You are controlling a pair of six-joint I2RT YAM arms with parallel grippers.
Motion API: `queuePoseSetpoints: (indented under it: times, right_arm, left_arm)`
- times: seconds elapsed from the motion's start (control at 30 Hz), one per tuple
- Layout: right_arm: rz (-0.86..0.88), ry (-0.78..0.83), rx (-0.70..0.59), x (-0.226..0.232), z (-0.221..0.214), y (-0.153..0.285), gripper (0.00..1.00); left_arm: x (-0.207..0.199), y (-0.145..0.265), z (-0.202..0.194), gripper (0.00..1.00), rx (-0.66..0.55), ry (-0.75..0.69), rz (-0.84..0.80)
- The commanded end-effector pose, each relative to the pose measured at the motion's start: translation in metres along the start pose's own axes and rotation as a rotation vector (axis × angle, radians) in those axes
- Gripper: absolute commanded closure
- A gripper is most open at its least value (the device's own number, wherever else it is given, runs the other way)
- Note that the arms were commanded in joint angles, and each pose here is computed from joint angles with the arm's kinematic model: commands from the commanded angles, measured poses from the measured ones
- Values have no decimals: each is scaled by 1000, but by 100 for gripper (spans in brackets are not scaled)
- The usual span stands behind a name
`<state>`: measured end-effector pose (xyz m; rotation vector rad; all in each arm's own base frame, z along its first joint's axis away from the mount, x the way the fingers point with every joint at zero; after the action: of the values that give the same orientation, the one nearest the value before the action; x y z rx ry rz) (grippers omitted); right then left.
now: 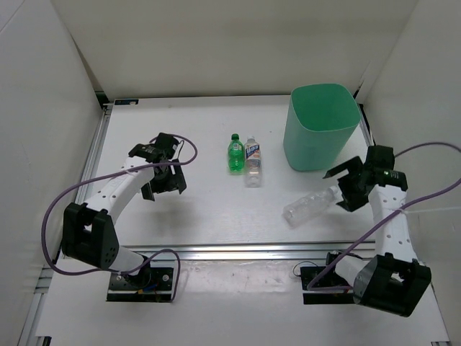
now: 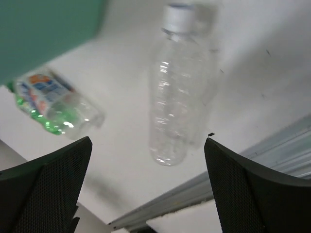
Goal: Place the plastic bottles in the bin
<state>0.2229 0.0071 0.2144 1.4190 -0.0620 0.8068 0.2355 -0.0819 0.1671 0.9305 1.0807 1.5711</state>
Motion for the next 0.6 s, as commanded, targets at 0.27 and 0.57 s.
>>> queuePoseSetpoints:
  times: [0.27, 0.57]
  right_arm:
    - [-3, -73, 194, -18, -15, -58, 0]
    - [-89, -3, 271, -31, -18, -112, 0]
  left_arm:
    - [-1, 0, -3, 0, -10, -2, -19]
    - [0, 1, -9, 0, -9, -9, -45]
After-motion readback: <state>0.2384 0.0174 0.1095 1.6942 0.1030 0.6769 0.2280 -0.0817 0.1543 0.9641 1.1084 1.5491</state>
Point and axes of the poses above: each gripper's point midway between its finger pads, its own y axis back along the fingers, its own x axis along the line the jaws close on, z = x × y, the point moved 6 cm from there along y, back along the fingers, and after that the axes turned 4 degrees about -y, right-handed, at the moved point
